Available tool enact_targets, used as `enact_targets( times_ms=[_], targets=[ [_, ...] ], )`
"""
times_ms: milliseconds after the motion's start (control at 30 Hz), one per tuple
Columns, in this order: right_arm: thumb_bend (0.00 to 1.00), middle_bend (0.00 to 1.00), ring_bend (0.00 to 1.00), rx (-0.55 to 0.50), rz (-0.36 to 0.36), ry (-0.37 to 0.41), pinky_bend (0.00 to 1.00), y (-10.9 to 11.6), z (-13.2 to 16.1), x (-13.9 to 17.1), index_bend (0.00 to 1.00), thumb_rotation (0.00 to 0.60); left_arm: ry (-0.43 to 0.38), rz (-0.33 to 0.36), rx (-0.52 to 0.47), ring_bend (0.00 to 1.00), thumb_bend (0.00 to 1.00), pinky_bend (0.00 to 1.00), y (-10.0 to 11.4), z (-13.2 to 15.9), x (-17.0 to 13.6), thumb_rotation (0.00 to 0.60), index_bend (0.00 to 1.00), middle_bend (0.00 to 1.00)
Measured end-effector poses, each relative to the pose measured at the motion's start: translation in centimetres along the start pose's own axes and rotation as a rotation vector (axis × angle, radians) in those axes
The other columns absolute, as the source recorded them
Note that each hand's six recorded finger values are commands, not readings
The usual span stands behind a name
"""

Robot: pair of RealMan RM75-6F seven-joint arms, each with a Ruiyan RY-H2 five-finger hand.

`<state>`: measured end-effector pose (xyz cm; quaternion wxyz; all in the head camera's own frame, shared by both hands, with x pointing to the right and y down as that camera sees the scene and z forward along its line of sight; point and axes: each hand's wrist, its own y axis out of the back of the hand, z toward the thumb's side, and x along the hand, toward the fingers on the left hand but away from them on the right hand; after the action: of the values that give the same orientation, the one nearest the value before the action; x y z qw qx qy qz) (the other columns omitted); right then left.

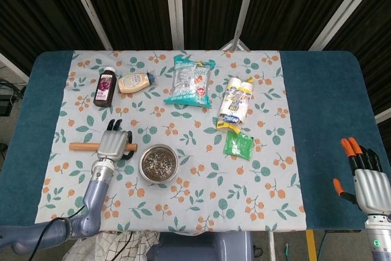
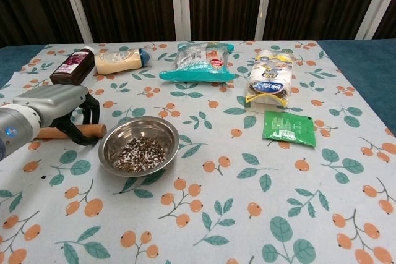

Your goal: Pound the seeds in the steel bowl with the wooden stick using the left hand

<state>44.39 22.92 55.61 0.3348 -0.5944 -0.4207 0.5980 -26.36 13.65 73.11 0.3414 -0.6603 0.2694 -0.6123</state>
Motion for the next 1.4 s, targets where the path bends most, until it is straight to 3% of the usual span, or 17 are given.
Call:
enact_targets(
  times_ms=[400, 800, 1067, 1400],
  targets=[
    [0.37, 0.0, 0.0, 0.001, 0.0, -0.006, 0.0, 0.0, -0.1, 0.1, 0.0, 0.6, -0.02, 0.057, -0.008, 0.15, 0.62, 0.01, 1.2, 0.2, -0.3, 0.6, 0.62, 0.67],
    [0.37, 0.0, 0.0, 0.004, 0.0, -0.008, 0.0, -0.1, 0.0, 0.2, 0.0, 0.6, -0.109, 0.171, -0.06, 0.16, 0.66, 0.02, 5.6, 0.0, -2.2, 0.6, 0.62, 0.68],
    [0.37, 0.0, 0.0, 0.006, -0.002, -0.012, 0.0, -0.1, 0.0, 0.3, 0.0, 0.6, -0.176, 0.255, -0.15, 0.18, 0.66, 0.04, 8.9, -0.2, -3.4, 0.6, 0.62, 0.68],
    [0.37, 0.0, 0.0, 0.011, -0.002, -0.014, 0.0, -0.2, 0.0, 0.2, 0.0, 0.6, -0.282, 0.352, -0.274, 0.18, 0.66, 0.05, 11.1, -0.2, -4.4, 0.6, 0.62, 0.68]
  ],
)
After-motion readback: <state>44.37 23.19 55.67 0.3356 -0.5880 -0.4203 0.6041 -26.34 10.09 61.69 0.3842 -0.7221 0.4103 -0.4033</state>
